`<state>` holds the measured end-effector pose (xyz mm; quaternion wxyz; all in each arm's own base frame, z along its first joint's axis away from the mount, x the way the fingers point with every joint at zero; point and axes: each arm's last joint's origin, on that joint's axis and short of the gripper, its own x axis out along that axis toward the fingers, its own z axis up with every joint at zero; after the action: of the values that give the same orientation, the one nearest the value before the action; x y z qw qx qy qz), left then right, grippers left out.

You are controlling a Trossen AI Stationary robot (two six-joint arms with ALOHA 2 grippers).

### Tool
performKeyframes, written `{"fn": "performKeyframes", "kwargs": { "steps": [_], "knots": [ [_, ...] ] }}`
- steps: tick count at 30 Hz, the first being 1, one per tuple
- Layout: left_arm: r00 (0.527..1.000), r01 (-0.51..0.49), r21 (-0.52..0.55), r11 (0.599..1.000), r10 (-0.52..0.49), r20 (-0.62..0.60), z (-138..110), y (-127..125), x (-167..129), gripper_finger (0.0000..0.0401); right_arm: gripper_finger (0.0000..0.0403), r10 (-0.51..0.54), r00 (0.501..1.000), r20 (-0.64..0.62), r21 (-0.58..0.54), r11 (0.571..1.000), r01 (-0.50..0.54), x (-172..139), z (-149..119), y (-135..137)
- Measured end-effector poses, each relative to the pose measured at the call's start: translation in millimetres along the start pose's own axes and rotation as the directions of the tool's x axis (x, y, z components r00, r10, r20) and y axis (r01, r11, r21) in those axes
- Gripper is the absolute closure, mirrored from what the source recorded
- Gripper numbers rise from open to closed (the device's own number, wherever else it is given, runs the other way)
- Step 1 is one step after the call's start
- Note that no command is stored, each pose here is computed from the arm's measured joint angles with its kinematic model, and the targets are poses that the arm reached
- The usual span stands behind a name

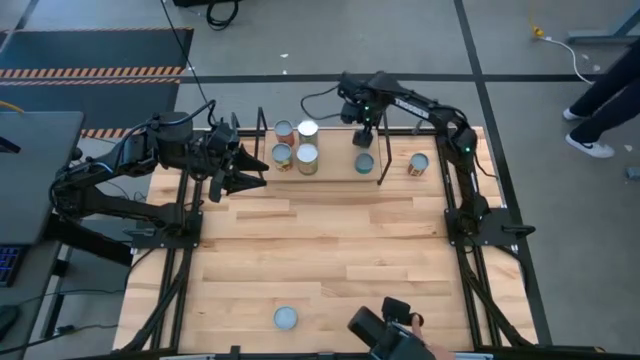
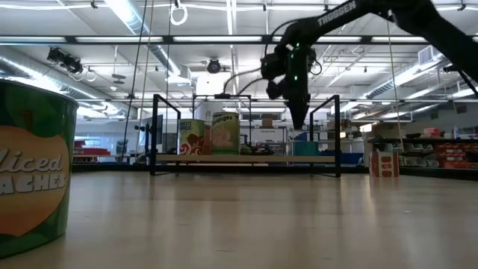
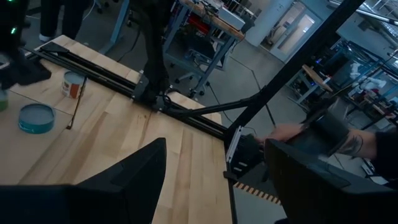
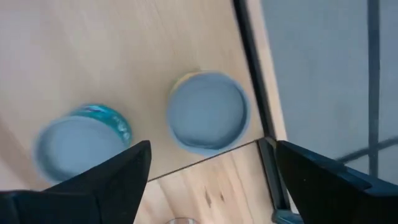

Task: Pick and place cans onto a shelf
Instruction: Put the canned diced tomatoes on the shelf

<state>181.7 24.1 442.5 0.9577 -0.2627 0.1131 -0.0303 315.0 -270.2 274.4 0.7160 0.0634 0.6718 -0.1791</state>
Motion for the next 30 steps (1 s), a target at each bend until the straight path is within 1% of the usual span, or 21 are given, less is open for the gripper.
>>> {"fn": "performKeyframes", "kwargs": {
  "steps": [1,3,6,8,10,13,15,17,18,19,20,21,22,24,25,26,30],
  "knots": [
    [1.0,0.0,0.0,1.0,0.0,0.0,0.0,0.0,-0.1,0.0126,0.0053,0.008,0.999,0.037,0.012,1.0,-0.009,-10.4,-2.5,0.4],
    [1.0,0.0,0.0,1.0,0.0,0.0,0.0,0.0,0.0,0.0126,0.0053,0.024,0.988,0.15,0.042,0.999,-0.031,-39.7,-9.7,1.6],
    [1.0,0.0,0.0,1.0,0.0,0.0,0.0,0.0,0.0,0.0126,0.0053,0.018,0.944,0.331,0.067,0.997,-0.043,-90.5,-26.4,7.2],
    [1.0,0.0,0.0,1.0,0.0,0.0,0.0,0.0,0.0,0.0126,0.0053,-0.008,0.916,0.402,0.067,0.998,-0.02,-122.7,-44.3,14.1],
    [1.0,0.0,0.0,1.0,0.0,0.0,0.0,0.0,0.0,0.0126,0.0053,-0.03,0.899,0.437,0.076,0.997,-0.004,-149.4,-66.4,20.8],
    [1.0,0.0,0.0,1.0,0.0,0.0,0.0,0.0,0.0,0.0126,0.0053,-0.042,0.885,0.463,0.121,0.993,-0.016,-174.2,-102.4,30.4],
    [1.0,0.0,0.0,1.0,0.0,0.0,0.0,0.0,0.0,0.0126,0.0053,-0.05,0.877,0.477,0.178,0.983,-0.04,-181.5,-127.4,38.0],
    [1.0,0.0,0.0,1.0,0.0,0.0,0.0,0.0,0.0,0.0126,0.0053,-0.093,0.871,0.482,0.274,0.96,-0.049,-183.0,-153.4,45.9],
    [1.0,0.0,0.0,1.0,0.0,0.0,0.0,0.0,0.0,0.0126,0.0053,-0.124,0.869,0.478,0.339,0.939,-0.052,-181.0,-166.3,49.8],
    [1.0,0.0,0.0,1.0,0.0,0.0,0.0,0.0,0.0,0.0126,0.0053,-0.16,0.872,0.462,0.417,0.907,-0.054,-176.2,-178.5,53.4],
    [1.0,0.0,0.0,1.0,0.0,0.0,0.0,0.0,0.0,0.0126,0.0053,-0.201,0.88,0.431,0.512,0.857,-0.055,-169.7,-190.0,56.7],
    [1.0,0.0,0.0,1.0,0.0,0.0,0.0,0.0,0.0,0.0126,0.0053,-0.238,0.888,0.393,0.617,0.784,-0.063,-162.0,-201.2,60.0],
    [1.0,0.0,0.0,1.0,0.0,0.0,0.0,0.0,0.0,0.0126,0.0053,-0.265,0.896,0.356,0.713,0.697,-0.077,-153.5,-211.4,62.9],
    [1.0,0.0,0.0,1.0,0.0,0.0,0.0,0.0,0.0,0.0126,0.0053,-0.293,0.907,0.302,0.855,0.504,-0.121,-135.8,-227.9,66.7],
    [1.0,0.0,0.0,1.0,0.0,0.0,0.0,0.0,0.0,0.0126,0.0053,-0.301,0.908,0.293,0.892,0.427,-0.146,-126.9,-232.7,67.0],
    [1.0,0.0,0.0,1.0,0.0,0.0,0.0,0.0,0.0,0.0126,0.0053,-0.304,0.908,0.288,0.915,0.368,-0.167,-117.3,-234.0,66.2],
    [1.0,0.0,0.0,1.0,0.0,0.0,0.0,0.0,0.0,0.0126,0.0054,-0.274,0.925,0.264,0.961,0.156,-0.228,-75.1,-226.9,51.9]
  ]
}}
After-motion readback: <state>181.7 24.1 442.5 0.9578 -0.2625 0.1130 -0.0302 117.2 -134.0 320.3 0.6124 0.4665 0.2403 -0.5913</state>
